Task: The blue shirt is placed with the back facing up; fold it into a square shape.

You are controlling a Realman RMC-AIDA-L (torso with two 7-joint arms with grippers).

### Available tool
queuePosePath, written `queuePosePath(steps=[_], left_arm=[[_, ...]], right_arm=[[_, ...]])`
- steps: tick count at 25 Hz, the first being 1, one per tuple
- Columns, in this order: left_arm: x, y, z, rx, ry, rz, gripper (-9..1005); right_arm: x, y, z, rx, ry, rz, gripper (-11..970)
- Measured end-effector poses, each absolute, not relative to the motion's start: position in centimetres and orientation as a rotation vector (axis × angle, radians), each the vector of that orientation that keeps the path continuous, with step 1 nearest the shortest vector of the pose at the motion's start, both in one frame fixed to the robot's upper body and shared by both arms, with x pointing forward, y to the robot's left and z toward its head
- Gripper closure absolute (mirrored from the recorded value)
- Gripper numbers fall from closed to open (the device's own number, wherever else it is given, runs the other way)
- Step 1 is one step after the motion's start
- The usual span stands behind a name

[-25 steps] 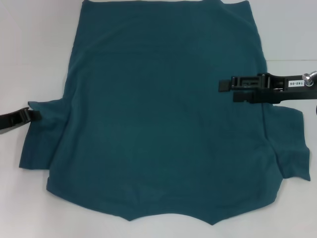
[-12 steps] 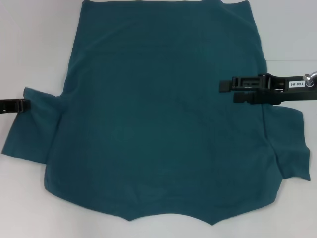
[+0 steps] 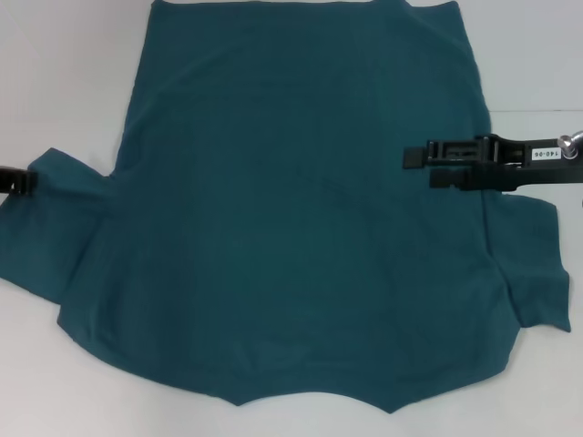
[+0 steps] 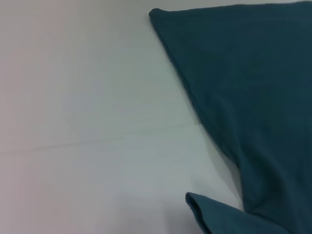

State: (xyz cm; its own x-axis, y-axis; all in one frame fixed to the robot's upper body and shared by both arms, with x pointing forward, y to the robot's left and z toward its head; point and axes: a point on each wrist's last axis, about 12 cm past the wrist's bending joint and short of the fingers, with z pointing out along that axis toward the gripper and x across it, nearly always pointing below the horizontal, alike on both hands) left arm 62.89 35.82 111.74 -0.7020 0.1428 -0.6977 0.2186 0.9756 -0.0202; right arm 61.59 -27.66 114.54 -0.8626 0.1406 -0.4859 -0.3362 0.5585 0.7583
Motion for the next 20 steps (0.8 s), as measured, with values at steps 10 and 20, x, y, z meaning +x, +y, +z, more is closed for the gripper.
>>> queuePosePath(steps=[10,20], left_arm=[[63.6,35.3,112.9,0.342,2.362,-0.032,993],[63.5,34.5,113.4,0.363,2.416,-0.039,994]], right_arm=[[61.6,-27.6,114.6,-0.16,2.292,1.262,62],[61.7,-27.8,114.6,-0.16,2.292,1.257,62]])
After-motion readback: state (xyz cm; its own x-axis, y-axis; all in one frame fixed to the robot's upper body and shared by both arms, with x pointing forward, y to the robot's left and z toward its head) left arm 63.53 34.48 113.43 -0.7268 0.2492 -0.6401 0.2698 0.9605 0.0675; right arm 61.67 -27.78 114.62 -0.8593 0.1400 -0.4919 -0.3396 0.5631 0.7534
